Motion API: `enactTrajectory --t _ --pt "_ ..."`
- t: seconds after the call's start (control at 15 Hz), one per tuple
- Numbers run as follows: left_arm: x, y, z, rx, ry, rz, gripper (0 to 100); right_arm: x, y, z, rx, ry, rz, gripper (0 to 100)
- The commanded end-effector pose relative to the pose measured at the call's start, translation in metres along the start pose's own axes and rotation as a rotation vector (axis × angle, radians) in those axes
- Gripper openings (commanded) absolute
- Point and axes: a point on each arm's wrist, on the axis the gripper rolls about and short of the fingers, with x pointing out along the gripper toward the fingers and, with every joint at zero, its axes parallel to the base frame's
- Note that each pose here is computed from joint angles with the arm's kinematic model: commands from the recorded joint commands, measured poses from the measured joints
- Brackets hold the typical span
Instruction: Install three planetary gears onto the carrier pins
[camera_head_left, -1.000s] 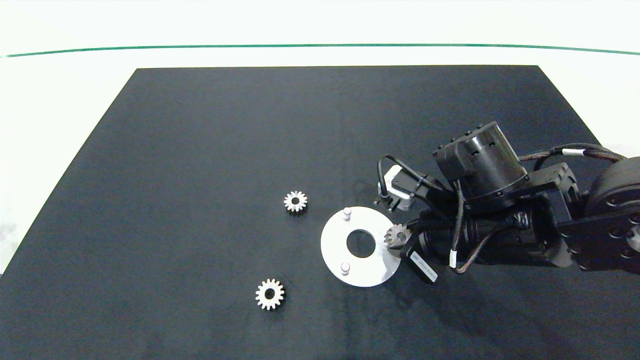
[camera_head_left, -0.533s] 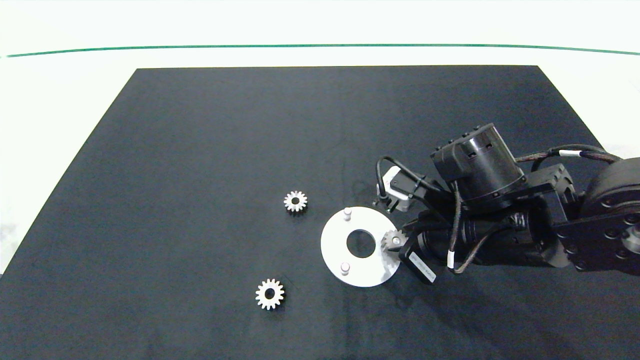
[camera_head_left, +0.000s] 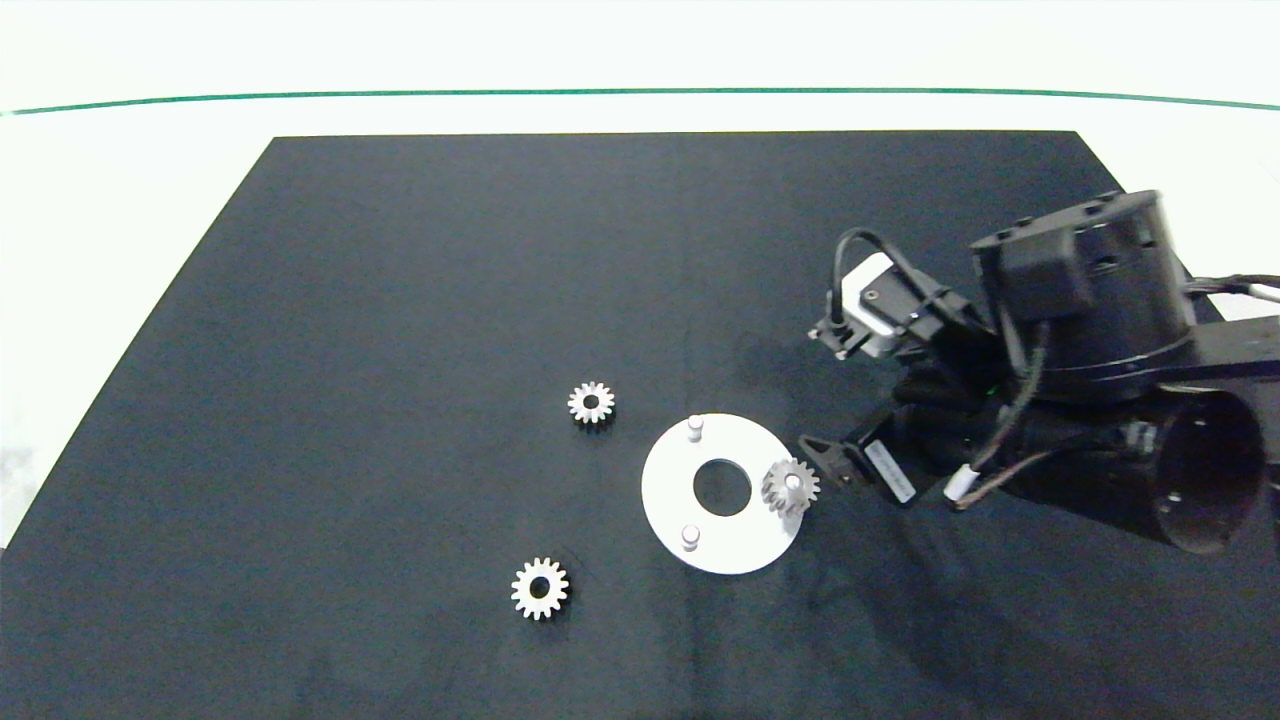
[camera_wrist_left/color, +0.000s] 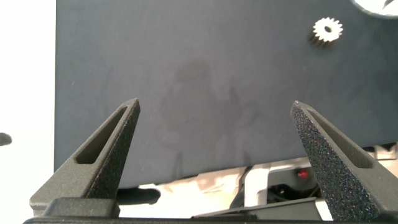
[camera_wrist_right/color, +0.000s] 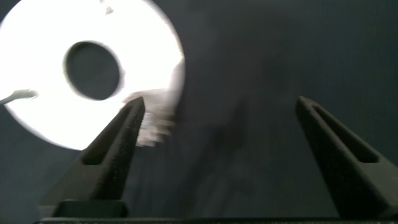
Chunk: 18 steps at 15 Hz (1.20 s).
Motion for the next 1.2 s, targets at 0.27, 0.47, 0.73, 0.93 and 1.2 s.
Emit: enactTrajectory --t 0.27,0.47,0.73,0.93,1.2 --pt "0.031 -0.002 -0.013 0.020 0.111 -0.143 100 -0.188 -0.064 -0.150 0.220 -0.202 -0.478 100" --pt "0.062 -0.005 -0.021 0.114 0.208 -0.216 100 -0.231 -0.051 -0.201 0.237 -0.223 -0.633 100" --pt "0.114 -0.006 0.006 0.206 0.276 -0.295 100 -0.267 -0.045 -0.225 0.295 -0.336 -0.700 100" --pt "0.156 -0.020 0.018 0.272 0.309 -0.433 100 -0.289 -0.046 -0.229 0.316 -0.384 -0.726 100" --pt "0.193 -0.072 0.032 0.475 0.259 -0.512 100 -0.295 -0.037 -0.248 0.307 -0.364 -0.719 100"
